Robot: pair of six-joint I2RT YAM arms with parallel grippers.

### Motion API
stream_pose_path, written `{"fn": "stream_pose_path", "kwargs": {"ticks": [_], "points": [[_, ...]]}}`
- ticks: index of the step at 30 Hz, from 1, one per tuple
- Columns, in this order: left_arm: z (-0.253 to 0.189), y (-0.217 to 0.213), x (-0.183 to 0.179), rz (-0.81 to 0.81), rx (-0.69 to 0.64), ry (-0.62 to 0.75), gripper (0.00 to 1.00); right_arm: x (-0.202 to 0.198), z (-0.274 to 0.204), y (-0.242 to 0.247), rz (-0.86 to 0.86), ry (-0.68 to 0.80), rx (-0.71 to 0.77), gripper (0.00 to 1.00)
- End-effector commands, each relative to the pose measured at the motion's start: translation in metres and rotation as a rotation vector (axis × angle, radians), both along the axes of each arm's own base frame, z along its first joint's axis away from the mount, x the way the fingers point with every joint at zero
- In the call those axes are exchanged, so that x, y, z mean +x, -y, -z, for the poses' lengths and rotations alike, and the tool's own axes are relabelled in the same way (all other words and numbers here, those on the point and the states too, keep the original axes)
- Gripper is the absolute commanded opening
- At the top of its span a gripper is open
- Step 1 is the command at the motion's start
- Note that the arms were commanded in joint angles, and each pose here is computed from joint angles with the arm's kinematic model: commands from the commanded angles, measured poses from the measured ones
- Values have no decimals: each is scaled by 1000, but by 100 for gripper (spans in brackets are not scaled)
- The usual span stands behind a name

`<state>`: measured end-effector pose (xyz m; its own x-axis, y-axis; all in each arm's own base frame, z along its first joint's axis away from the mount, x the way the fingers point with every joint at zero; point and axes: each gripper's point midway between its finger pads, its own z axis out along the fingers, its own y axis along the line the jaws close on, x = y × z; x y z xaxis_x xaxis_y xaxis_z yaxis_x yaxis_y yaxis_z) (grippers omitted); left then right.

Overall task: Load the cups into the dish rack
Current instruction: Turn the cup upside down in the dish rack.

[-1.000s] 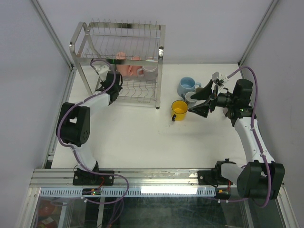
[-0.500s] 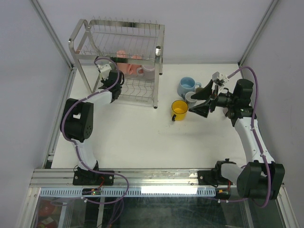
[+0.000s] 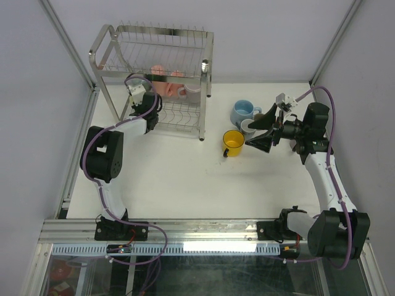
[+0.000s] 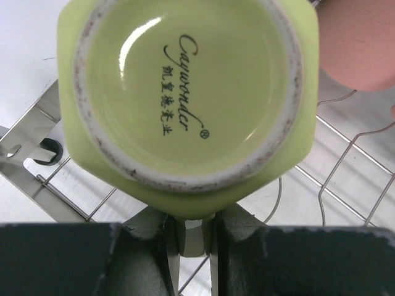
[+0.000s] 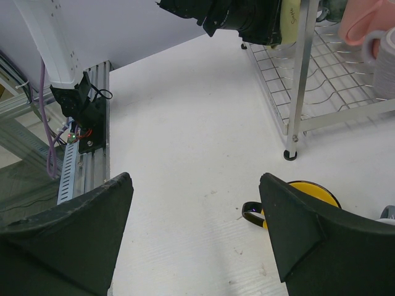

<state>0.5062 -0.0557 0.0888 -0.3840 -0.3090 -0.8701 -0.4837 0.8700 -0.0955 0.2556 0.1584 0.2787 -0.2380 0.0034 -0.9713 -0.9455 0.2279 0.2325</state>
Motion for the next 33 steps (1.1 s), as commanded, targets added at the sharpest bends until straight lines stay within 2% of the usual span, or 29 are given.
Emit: {"fn": "stream_pose_path", "kwargs": {"ticks": [1, 16, 25, 33], "points": [[-38, -8, 19, -44, 24, 121, 15, -4, -14, 1, -9, 77, -3, 86], [-34, -13, 13, -74, -16, 117, 32, -4, -14, 1, -10, 74, -2, 86], [-48, -6, -4, -36, -79, 140, 46, -3, -14, 2, -7, 73, -2, 86], [-52, 3, -22, 36, -139, 146, 52, -4, -14, 2, -7, 74, -1, 86]]}}
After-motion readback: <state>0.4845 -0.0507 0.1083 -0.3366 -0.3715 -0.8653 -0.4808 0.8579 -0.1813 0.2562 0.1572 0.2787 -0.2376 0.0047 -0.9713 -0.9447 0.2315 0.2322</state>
